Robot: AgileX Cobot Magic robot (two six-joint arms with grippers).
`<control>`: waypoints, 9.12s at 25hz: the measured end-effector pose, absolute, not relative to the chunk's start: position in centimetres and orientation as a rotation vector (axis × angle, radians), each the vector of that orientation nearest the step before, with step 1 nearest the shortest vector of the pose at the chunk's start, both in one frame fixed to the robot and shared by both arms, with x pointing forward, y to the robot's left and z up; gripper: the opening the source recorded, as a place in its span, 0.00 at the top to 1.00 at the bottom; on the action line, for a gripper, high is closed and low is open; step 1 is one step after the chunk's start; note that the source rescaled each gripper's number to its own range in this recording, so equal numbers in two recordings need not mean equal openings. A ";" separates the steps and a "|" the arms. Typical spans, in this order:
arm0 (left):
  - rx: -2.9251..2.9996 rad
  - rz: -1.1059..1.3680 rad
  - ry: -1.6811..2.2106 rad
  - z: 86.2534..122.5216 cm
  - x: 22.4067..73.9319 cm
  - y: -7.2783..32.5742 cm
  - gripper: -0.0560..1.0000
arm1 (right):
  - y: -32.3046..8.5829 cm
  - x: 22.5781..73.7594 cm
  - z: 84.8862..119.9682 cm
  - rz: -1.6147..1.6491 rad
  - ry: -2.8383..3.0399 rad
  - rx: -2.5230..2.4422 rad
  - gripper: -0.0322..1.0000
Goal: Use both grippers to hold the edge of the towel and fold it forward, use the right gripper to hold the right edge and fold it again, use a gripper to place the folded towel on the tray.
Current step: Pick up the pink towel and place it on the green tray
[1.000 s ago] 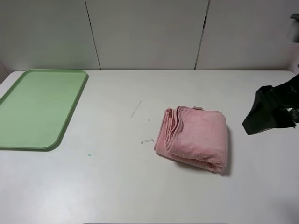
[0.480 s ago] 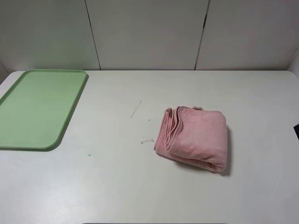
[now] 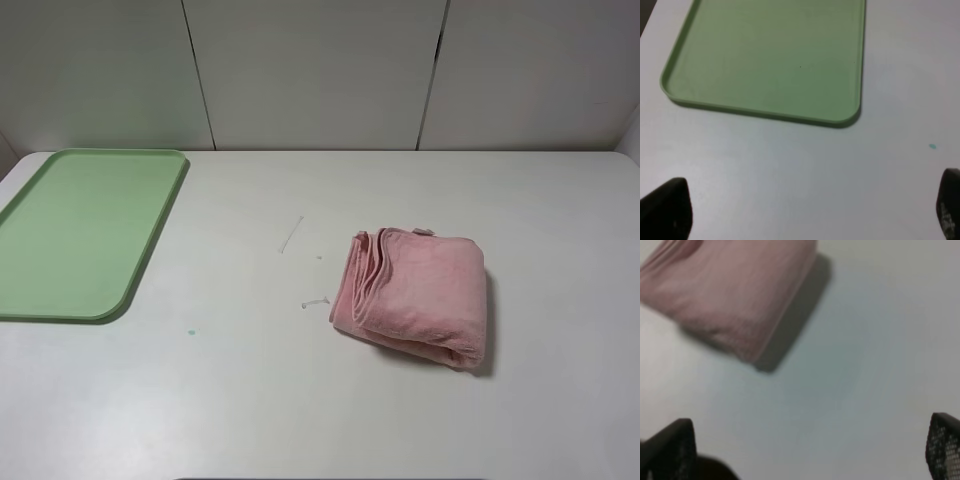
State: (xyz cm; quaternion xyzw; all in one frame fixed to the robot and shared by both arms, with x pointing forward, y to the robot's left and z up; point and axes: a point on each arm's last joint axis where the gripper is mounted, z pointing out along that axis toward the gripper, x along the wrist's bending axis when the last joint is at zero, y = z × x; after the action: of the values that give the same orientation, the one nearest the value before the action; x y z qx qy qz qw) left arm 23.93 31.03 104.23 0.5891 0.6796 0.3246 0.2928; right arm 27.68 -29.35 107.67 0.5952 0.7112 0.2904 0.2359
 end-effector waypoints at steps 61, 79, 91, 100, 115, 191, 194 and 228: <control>1.558 0.875 1.796 104.4 24.0 31.0 0.02 | -29.9 23.5 105.3 1.026 1.454 1.626 0.00; 1.632 0.927 1.729 106.5 24.2 31.0 0.04 | -29.9 23.5 105.3 1.026 1.454 1.626 0.00; 1.931 0.672 1.842 109.9 33.5 30.2 0.04 | -29.9 23.5 105.3 1.026 1.454 1.626 0.00; 2.008 0.584 1.823 111.8 40.3 28.3 0.04 | -29.9 23.5 105.3 1.026 1.454 1.626 0.00; 2.163 0.380 1.685 110.3 47.7 22.3 0.04 | -29.9 23.5 105.3 1.026 1.454 1.626 0.00; 2.168 -0.094 1.613 86.8 55.1 -4.8 0.07 | -29.9 23.5 105.3 1.026 1.454 1.626 0.00; 2.172 -0.098 1.612 86.7 55.0 -5.0 0.19 | -29.9 23.5 105.3 1.026 1.454 1.626 0.00; 2.247 -0.079 1.612 93.6 55.1 -2.3 0.80 | -29.9 23.5 105.3 1.026 1.454 1.626 0.00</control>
State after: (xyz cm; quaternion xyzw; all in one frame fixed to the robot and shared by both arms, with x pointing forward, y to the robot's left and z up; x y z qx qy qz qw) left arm 55.13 -2.27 93.62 0.7979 0.5726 -0.0280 0.1865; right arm 23.49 -29.86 105.32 0.6299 0.5634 0.3976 0.3573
